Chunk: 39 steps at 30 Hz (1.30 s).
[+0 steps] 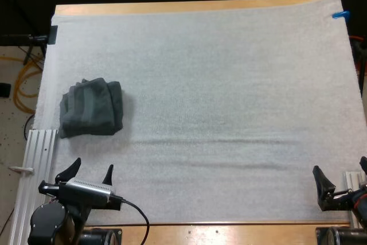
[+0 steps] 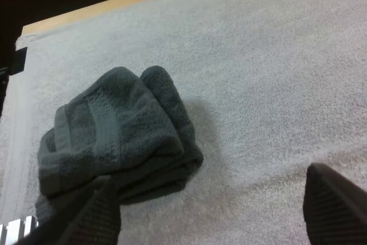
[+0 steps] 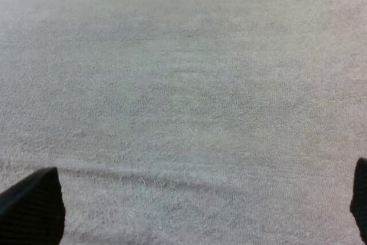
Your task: Pick towel from pile fold and stack
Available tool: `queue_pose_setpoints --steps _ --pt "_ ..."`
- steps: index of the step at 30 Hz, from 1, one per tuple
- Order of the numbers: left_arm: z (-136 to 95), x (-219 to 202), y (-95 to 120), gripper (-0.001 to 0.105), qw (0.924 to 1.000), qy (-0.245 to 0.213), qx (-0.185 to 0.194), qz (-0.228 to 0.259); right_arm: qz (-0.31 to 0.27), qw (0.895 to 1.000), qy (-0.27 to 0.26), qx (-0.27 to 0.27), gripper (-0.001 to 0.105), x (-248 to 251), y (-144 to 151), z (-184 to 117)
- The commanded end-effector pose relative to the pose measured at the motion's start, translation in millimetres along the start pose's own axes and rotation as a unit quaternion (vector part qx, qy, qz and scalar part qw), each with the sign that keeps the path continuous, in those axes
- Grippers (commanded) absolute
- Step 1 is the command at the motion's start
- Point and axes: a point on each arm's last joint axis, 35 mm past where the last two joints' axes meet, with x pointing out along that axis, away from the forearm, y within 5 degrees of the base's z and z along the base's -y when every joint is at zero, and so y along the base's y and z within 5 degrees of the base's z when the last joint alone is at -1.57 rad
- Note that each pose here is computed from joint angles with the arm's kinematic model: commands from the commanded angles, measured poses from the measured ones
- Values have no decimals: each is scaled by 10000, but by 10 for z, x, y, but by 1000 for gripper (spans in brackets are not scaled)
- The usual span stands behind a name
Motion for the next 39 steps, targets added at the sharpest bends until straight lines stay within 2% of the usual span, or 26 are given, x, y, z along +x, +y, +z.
queue_pose_setpoints --steps 1,39 --pt "29 13 3 65 10000 -40 -74 24 18 10000 -40 -5 100 9 -9 28" --pt "30 13 3 65 10000 -45 -73 23 -21 10000 -27 32 100 9 -12 27"
